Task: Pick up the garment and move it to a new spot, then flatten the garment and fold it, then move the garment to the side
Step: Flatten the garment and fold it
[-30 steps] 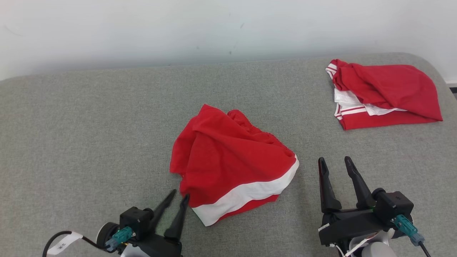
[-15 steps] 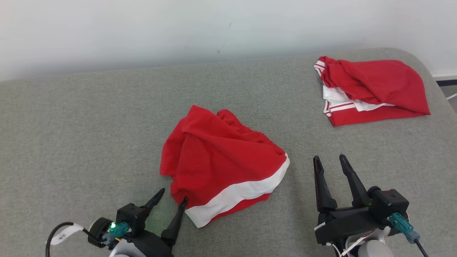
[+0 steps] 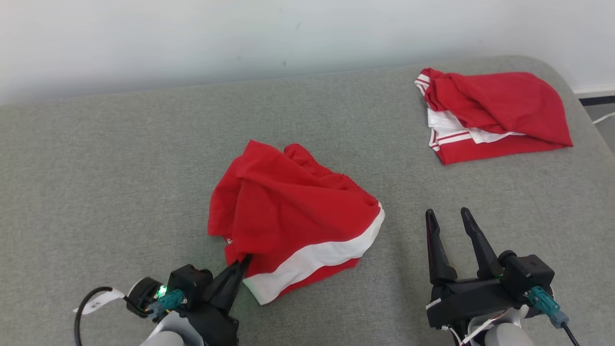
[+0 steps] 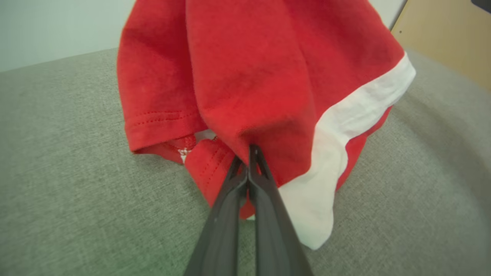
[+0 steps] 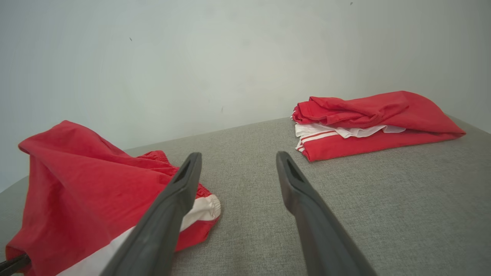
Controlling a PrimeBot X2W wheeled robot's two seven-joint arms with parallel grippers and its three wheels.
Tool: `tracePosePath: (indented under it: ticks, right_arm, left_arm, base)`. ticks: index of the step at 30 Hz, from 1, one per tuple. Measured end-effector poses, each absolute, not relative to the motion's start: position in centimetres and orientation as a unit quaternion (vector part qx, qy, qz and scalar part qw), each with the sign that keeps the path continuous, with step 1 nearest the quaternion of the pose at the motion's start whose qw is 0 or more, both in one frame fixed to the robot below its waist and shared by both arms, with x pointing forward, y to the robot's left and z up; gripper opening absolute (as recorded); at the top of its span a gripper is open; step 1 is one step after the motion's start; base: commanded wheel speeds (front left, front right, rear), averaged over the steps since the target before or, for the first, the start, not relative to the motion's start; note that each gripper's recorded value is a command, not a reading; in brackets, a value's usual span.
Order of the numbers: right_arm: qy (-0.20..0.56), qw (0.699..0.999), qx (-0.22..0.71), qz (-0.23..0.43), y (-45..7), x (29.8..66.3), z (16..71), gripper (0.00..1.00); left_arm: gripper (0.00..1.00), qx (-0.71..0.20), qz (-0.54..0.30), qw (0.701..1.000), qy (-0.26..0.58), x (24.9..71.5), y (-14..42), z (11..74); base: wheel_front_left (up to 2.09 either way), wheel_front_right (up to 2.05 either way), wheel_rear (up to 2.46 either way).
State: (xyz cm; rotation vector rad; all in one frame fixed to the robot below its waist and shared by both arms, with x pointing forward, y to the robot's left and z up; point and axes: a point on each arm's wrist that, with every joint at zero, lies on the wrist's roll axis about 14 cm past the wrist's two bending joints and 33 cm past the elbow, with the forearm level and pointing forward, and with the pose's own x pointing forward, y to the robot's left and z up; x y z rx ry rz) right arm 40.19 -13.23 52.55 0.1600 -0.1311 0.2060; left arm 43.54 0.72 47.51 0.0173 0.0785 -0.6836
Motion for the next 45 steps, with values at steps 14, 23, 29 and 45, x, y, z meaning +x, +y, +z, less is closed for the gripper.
tracePosePath:
  ticks: [14, 23, 29, 45]
  right_arm:
    - [-0.066, 0.984, 0.091, 0.138, -10.6, 40.7, 52.7, 1.0]
    - [-0.063, 0.983, 0.095, 0.143, -10.3, 40.8, 52.5, 1.0]
    - [-0.064, 0.985, 0.091, 0.133, -11.0, 40.7, 52.5, 1.0]
    - [-0.056, 0.991, 0.078, 0.094, -13.9, 40.8, 51.8, 1.0]
  left_arm:
    - [0.0, 0.037, -0.283, 0.957, -0.04, 42.3, 4.7, 54.8]
    - [0.0, 0.025, -0.272, 0.962, 0.009, 40.9, 5.3, 52.4]
    - [0.0, 0.025, -0.286, 0.958, 0.001, 41.9, 4.1, 52.9]
    - [0.0, 0.03, -0.318, 0.947, 0.042, 46.5, 0.9, 49.5]
  base:
    - [0.0, 0.0, 0.0]
    - [0.0, 0.0, 0.0]
    - [0.0, 0.0, 0.0]
    - [0.0, 0.0, 0.0]
